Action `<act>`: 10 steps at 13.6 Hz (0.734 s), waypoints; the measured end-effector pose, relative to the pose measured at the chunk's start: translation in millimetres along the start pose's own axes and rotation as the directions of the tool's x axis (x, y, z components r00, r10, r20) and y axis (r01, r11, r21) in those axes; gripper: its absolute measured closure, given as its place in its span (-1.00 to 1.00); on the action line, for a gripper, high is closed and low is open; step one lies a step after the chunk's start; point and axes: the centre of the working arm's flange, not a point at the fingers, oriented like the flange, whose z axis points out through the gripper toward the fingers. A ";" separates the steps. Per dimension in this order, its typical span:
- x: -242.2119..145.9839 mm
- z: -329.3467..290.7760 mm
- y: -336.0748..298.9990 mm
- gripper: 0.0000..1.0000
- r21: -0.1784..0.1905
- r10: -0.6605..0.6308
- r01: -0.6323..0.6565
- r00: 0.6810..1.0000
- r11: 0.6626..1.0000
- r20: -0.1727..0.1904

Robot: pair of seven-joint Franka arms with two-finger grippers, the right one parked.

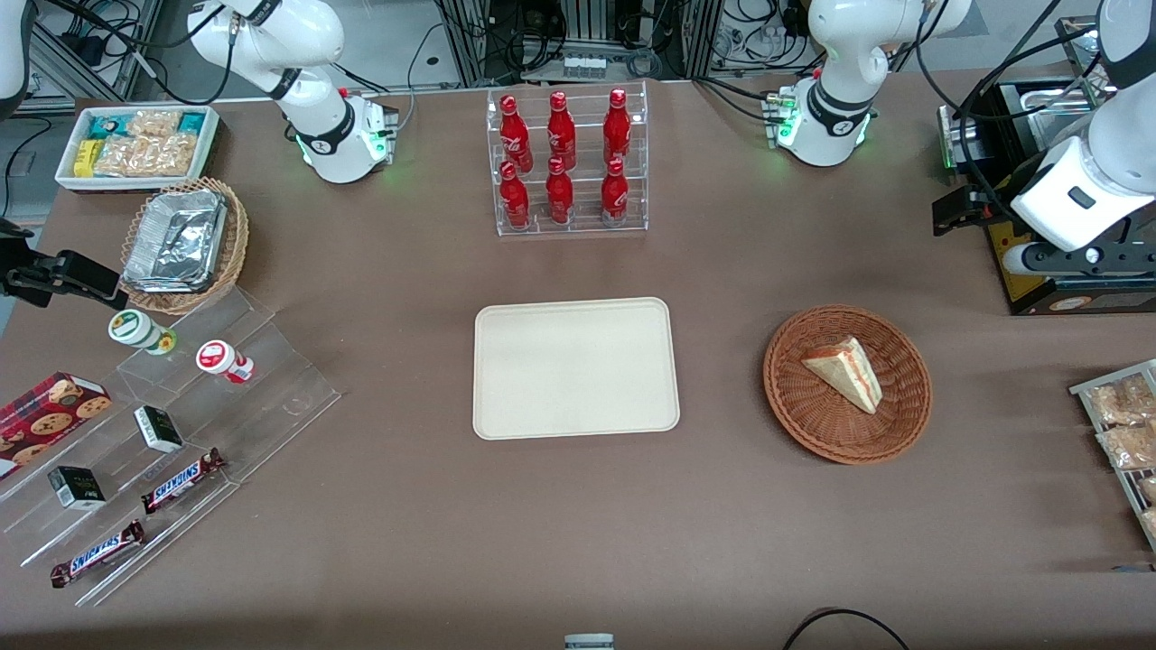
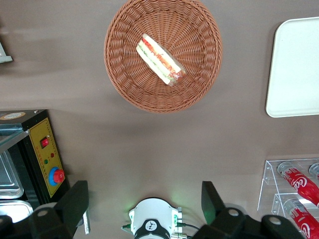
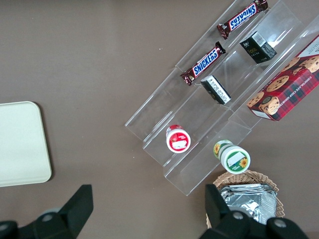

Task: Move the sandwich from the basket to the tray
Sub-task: 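Move the left gripper over the wrapped sandwich in the wicker basket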

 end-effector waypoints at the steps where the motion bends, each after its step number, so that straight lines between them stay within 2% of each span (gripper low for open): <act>1: -0.3 -0.3 0.0 -1.00 0.000 0.000 0.000 1.000 1.000 -0.001; 5: 6.5 15.6 1.6 -1.00 0.000 0.003 -0.003 1.000 1.000 0.010; 10: 35.3 102.1 8.8 -1.00 0.000 0.015 -0.015 1.000 1.000 0.006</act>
